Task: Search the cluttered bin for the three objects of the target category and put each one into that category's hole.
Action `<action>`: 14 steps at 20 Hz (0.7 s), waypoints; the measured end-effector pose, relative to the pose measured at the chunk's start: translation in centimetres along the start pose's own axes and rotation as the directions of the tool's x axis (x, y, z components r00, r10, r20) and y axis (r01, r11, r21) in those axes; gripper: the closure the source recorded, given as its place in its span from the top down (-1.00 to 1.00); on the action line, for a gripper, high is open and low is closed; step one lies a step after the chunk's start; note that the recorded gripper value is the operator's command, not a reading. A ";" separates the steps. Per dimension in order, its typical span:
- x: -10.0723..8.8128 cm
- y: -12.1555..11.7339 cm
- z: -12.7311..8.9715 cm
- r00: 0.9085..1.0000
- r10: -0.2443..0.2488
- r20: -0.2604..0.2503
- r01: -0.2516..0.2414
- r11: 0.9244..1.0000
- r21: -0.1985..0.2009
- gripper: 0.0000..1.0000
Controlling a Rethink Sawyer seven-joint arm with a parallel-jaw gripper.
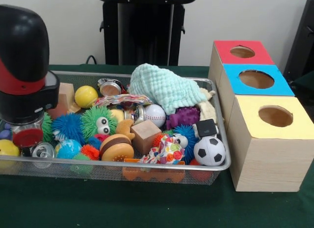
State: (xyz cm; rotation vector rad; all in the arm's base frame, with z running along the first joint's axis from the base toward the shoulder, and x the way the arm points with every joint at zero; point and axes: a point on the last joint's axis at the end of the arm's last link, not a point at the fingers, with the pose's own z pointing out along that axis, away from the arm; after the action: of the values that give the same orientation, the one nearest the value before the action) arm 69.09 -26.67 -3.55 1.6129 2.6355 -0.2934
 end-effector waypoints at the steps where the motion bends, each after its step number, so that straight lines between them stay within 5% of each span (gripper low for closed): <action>1: -0.1 -0.2 0.0 1.000 0.009 -0.006 -0.009 1.000 -0.003 1.00; 5: -1.3 -2.3 -0.7 0.997 0.067 -0.041 -0.067 0.998 -0.010 1.00; 8: -3.0 -6.4 -1.8 0.989 0.129 -0.069 -0.129 0.992 0.001 1.00; 14: -3.5 -12.1 -2.8 0.976 0.184 -0.119 -0.182 0.983 0.027 1.00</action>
State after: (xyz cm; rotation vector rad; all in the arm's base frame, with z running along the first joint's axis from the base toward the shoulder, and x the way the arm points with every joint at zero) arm 60.20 -34.54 1.36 1.9209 2.5479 -0.2160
